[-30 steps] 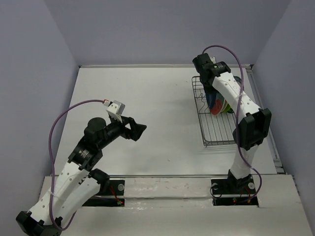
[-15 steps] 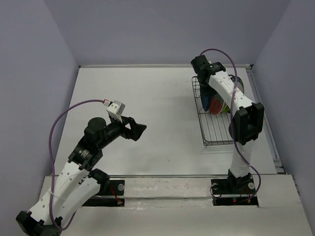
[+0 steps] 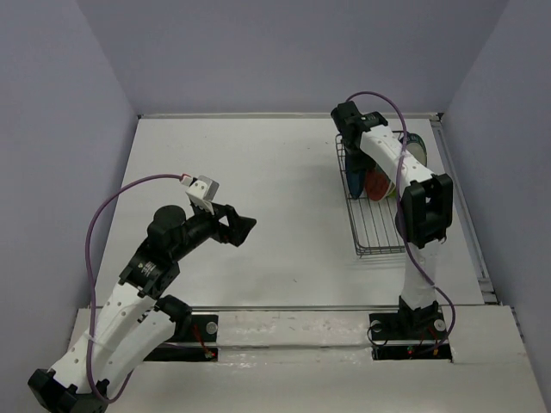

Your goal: Load the plates into the dish rack

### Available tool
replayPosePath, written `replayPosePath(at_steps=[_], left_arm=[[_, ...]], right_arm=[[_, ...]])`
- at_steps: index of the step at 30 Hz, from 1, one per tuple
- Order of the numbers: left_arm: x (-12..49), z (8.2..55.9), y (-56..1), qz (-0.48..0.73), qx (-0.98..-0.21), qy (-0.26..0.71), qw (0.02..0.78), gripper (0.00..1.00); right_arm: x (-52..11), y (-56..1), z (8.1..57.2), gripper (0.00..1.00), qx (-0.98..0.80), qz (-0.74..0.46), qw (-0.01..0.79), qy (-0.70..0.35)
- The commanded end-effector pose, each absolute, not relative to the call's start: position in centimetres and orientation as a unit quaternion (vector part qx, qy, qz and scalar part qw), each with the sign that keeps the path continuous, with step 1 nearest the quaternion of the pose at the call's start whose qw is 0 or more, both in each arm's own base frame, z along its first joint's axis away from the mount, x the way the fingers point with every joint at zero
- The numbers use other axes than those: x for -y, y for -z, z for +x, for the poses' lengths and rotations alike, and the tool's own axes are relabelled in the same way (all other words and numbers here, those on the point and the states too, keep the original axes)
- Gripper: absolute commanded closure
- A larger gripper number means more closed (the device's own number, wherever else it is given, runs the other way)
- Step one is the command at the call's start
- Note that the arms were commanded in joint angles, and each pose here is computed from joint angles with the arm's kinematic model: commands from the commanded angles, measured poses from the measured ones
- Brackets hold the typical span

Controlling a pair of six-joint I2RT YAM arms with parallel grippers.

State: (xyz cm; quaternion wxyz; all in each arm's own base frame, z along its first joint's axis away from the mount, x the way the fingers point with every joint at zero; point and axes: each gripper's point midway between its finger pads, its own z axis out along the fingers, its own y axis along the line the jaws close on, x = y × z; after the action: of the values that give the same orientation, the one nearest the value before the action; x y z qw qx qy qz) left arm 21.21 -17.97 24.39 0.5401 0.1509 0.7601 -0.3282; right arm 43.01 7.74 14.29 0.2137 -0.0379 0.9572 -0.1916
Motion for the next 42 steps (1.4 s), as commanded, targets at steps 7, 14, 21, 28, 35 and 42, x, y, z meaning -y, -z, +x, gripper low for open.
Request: replayPosePath(at_steps=[7, 14, 21, 28, 35, 42], left_arm=[[17.8, 21.8, -25.3, 0.150, -0.755, 0.318, 0.554, 0.01], [17.1, 22.6, -25.2, 0.133, -0.761, 0.295, 0.563, 0.01], [14.4, 23.4, -27.1, 0.077, -0.746, 0.253, 0.611, 0.01], [13.7, 22.9, -31.5, 0.054, -0.694, 0.278, 0.662, 0.01], [14.2, 23.5, -34.7, 0.034, -0.667, 0.304, 0.679, 0.01], [13.6, 23.3, -37.6, 0.026, -0.632, 0.307, 0.711, 0.01]], right_arm=[[-8.0, -22.7, 45.5, 0.25, -0.925, -0.012, 0.345, 0.161], [-10.3, -29.2, 43.1, 0.17, -0.892, -0.017, 0.449, 0.038], [-15.5, -37.5, 32.4, 0.00, -0.712, -0.096, 0.650, -0.246], [-12.0, -38.6, 23.5, 0.00, -0.620, -0.038, 0.725, -0.296], [-10.6, -38.2, 19.9, 0.00, -0.592, -0.027, 0.742, -0.313], [-8.9, -40.7, 15.9, 0.00, -0.556, -0.038, 0.773, -0.303]])
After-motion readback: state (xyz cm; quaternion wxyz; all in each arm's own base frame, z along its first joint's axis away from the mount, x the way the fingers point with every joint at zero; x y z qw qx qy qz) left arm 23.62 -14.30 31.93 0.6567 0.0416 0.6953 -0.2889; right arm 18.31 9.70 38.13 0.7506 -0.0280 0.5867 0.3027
